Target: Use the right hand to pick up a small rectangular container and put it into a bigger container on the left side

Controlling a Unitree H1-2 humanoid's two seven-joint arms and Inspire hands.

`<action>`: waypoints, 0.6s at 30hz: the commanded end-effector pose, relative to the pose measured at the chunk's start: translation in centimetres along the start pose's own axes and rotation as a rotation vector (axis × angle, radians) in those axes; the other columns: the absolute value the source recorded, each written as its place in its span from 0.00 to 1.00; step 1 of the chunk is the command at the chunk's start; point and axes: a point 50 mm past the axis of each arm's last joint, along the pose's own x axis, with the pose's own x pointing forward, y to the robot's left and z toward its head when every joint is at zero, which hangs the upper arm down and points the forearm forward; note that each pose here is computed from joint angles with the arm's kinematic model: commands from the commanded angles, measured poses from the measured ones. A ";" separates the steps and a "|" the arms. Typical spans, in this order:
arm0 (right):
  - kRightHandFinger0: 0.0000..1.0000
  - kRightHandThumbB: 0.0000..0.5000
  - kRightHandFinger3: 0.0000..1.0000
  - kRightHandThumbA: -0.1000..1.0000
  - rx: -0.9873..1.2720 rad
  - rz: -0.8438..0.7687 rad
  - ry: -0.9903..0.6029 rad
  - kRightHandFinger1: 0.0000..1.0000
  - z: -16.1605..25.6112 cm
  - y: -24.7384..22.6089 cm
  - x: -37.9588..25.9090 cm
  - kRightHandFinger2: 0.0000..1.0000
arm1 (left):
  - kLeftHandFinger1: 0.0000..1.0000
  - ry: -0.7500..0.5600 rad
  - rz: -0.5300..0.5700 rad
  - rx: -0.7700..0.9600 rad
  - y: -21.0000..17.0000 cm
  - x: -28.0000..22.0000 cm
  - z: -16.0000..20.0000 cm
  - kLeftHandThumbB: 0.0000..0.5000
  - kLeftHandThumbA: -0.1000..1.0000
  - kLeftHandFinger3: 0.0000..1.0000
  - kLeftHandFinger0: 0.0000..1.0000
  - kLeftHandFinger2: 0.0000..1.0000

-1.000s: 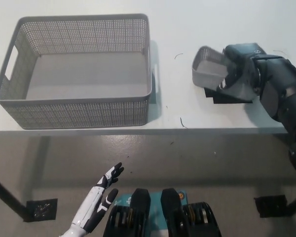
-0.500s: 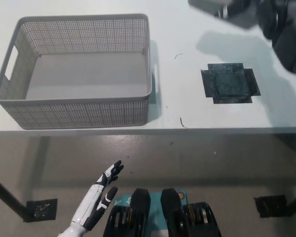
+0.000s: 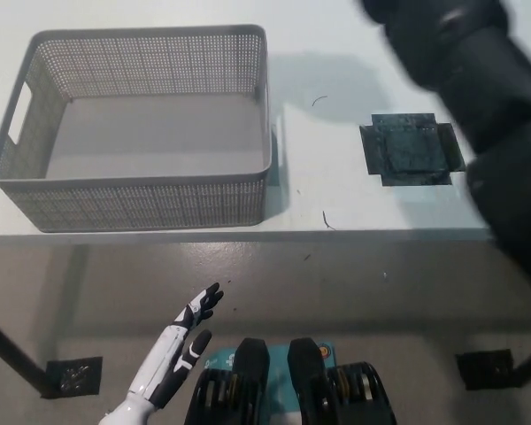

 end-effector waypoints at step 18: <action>0.28 0.56 1.00 0.43 0.093 0.146 -0.031 0.60 12.1 8.4 0.0 0.95 | 1.00 -0.051 -0.037 0.027 0.6 1.0 1.2 0.62 1.00 1.00 1.00 1.00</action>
